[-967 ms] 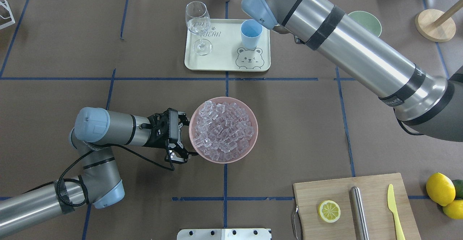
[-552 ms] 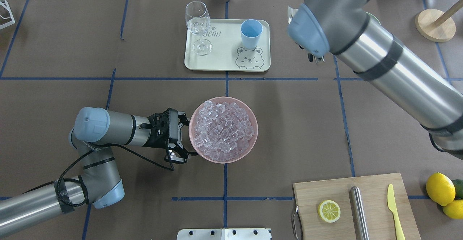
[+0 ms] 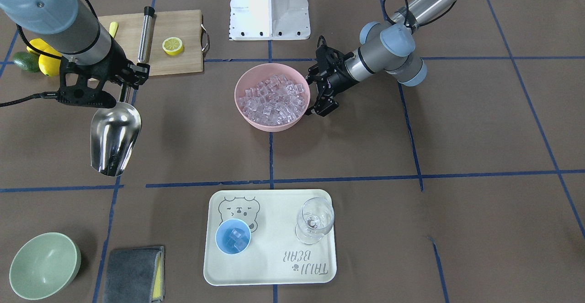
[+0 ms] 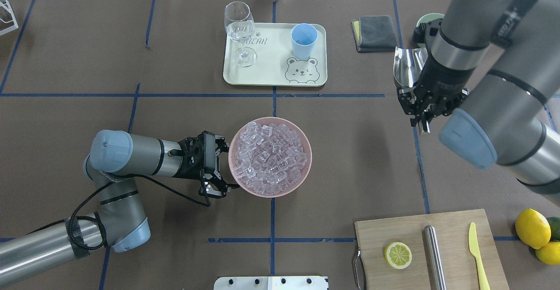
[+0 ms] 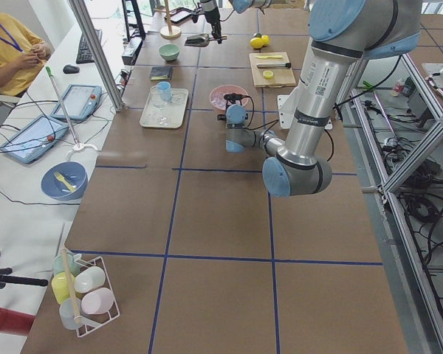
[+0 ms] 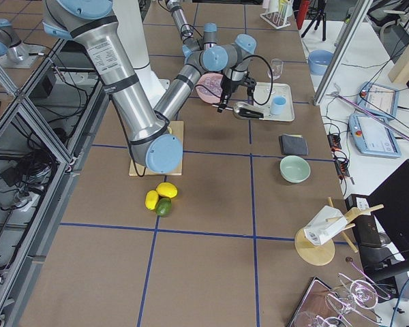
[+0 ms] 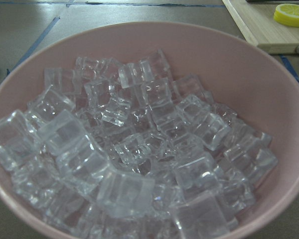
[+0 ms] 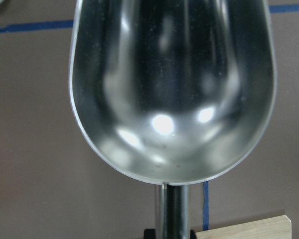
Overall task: Put ice in cup with scoop
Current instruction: 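Carry the empty scoop back and lower it onto the table with the right gripper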
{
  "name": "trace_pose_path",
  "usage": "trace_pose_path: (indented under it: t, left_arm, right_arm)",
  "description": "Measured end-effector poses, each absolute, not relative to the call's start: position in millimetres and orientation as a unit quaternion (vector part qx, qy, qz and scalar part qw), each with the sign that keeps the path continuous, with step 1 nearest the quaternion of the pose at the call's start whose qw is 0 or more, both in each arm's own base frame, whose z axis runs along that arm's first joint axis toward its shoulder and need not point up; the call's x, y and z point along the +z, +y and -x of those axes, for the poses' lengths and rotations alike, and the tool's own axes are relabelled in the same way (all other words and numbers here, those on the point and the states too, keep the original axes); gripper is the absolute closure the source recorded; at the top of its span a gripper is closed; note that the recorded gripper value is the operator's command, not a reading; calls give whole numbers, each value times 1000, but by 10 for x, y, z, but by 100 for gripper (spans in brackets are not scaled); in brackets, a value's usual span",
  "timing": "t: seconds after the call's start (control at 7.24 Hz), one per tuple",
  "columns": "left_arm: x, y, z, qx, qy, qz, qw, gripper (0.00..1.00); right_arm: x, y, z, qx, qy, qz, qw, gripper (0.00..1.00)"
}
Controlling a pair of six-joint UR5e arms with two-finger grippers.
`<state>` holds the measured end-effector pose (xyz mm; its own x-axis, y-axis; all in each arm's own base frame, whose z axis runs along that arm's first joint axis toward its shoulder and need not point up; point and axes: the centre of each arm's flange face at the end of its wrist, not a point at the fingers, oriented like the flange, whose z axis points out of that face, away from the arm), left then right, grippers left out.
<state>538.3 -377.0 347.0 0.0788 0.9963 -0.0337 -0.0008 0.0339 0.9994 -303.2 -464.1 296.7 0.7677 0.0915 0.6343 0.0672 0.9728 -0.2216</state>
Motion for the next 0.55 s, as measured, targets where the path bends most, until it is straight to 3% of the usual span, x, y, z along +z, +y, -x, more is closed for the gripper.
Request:
trace_pose_path:
  t: [0.55]
  left_arm:
    - [3468,-3763,-5388,472,488,-510,528,0]
  right_arm:
    - [4319,-3904,3038,1,-339,88,937,100]
